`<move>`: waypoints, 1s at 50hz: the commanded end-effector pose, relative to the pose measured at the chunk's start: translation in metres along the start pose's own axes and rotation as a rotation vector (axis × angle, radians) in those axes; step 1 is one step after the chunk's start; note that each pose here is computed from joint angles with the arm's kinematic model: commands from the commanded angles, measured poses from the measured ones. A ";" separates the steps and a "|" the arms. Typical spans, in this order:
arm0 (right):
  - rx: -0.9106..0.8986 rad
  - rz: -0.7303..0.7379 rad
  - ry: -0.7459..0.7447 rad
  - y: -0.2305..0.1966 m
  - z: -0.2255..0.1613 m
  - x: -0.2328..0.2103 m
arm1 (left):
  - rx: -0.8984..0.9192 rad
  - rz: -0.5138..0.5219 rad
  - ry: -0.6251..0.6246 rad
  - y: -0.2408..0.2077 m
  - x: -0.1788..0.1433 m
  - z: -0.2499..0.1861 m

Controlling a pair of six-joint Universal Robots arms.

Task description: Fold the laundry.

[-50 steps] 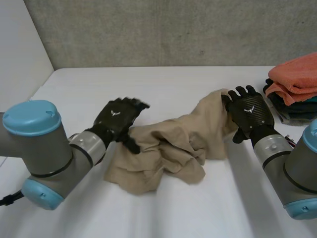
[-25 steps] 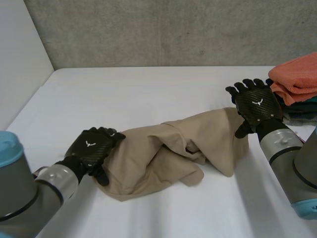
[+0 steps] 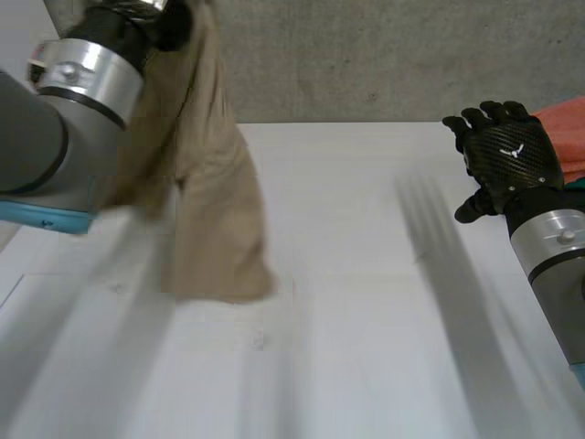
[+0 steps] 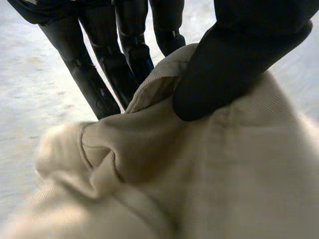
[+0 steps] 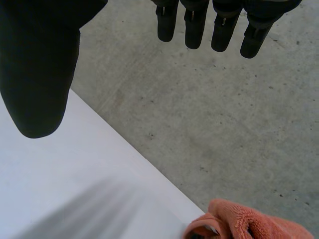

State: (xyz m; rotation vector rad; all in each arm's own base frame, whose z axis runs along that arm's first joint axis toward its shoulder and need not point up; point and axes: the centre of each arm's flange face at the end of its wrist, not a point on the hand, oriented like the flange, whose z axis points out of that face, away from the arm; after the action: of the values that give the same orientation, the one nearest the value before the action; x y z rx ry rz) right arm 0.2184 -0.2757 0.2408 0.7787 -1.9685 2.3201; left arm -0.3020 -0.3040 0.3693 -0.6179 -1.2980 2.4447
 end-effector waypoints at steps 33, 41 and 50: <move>-0.337 0.014 -0.467 -0.008 -0.045 -0.091 | -0.742 -0.115 0.115 0.090 -0.016 -0.157; -0.332 -0.101 -0.509 0.020 -0.053 -0.124 | -0.946 -0.119 0.164 0.124 -0.021 -0.188; -0.303 -0.199 -0.437 0.045 -0.046 -0.137 | -0.955 -0.096 0.234 0.160 -0.006 -0.199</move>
State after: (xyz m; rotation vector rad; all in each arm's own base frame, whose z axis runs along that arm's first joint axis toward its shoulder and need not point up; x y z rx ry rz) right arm 0.3051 -0.1922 0.1573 1.5115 -2.2720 1.7558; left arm -0.1986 -0.2472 0.1604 -0.9149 -2.3094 1.4732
